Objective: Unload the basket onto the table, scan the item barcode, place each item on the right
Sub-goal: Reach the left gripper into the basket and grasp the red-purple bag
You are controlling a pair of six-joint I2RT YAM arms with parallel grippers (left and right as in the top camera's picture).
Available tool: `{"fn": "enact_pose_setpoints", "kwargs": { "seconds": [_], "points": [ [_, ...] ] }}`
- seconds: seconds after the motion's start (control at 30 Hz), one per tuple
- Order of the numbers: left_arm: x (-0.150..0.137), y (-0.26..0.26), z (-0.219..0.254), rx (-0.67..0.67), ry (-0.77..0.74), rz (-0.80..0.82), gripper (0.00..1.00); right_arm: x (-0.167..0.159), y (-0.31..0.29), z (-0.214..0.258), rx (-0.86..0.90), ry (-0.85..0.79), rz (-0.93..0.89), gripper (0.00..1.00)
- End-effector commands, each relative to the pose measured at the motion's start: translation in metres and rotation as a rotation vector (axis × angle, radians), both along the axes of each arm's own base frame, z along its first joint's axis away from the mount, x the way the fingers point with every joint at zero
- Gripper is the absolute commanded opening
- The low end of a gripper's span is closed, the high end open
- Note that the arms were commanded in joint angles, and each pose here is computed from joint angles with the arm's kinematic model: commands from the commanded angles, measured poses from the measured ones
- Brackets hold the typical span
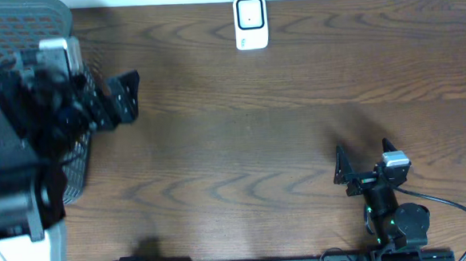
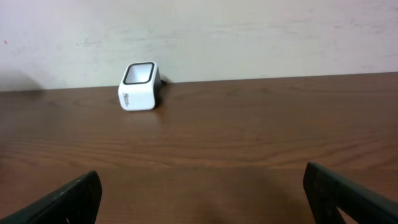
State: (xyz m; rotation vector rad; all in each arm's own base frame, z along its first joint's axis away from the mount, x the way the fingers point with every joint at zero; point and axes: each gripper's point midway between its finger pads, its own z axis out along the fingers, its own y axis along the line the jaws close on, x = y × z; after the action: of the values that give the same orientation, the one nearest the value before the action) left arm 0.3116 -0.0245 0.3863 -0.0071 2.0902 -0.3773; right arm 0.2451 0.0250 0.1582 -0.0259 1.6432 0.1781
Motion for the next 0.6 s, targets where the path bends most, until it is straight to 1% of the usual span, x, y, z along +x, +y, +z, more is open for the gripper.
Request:
{"fn": "enact_pose_setpoints", "kwargs": {
  "seconds": [0.0, 0.13, 0.2, 0.27, 0.33, 0.37, 0.4, 0.47, 0.57],
  "points": [
    [0.025, 0.054, 0.003, 0.035, 0.061, 0.289, 0.98, 0.0, 0.0, -0.001, -0.013, 0.002, 0.001, 0.99],
    [0.042, 0.106, 0.005, -0.051, 0.148, 0.496, 0.98, 0.0, 0.0, -0.001, -0.013, 0.002, 0.001, 0.99],
    [0.047, 0.143, 0.002, -0.121, 0.187, 0.629, 0.98, 0.0, 0.0, -0.001, -0.013, 0.002, 0.001, 0.99],
    [0.056, 0.178, -0.003, -0.189, 0.188, 0.74, 0.98, 0.0, 0.0, -0.001, -0.013, 0.002, 0.001, 0.99],
    [0.059, 0.201, -0.018, -0.274, 0.216, 0.837, 0.98, 0.0, 0.0, -0.001, -0.013, 0.002, 0.001, 0.99],
    [0.058, 0.206, -0.03, -0.32, 0.258, 0.863, 0.98, 0.0, 0.0, -0.001, -0.013, 0.002, 0.0, 0.99],
    [0.057, 0.21, -0.039, -0.33, 0.292, 0.875, 0.98, 0.0, 0.0, -0.001, -0.013, 0.002, 0.001, 0.99],
    [0.056, 0.221, -0.054, -0.313, 0.336, 0.897, 0.98, 0.0, 0.0, -0.001, -0.013, 0.002, 0.001, 0.99],
    [0.056, 0.236, -0.076, -0.328, 0.401, 0.933, 1.0, 0.0, 0.0, -0.001, -0.013, 0.002, 0.0, 0.99]
  ]
}}
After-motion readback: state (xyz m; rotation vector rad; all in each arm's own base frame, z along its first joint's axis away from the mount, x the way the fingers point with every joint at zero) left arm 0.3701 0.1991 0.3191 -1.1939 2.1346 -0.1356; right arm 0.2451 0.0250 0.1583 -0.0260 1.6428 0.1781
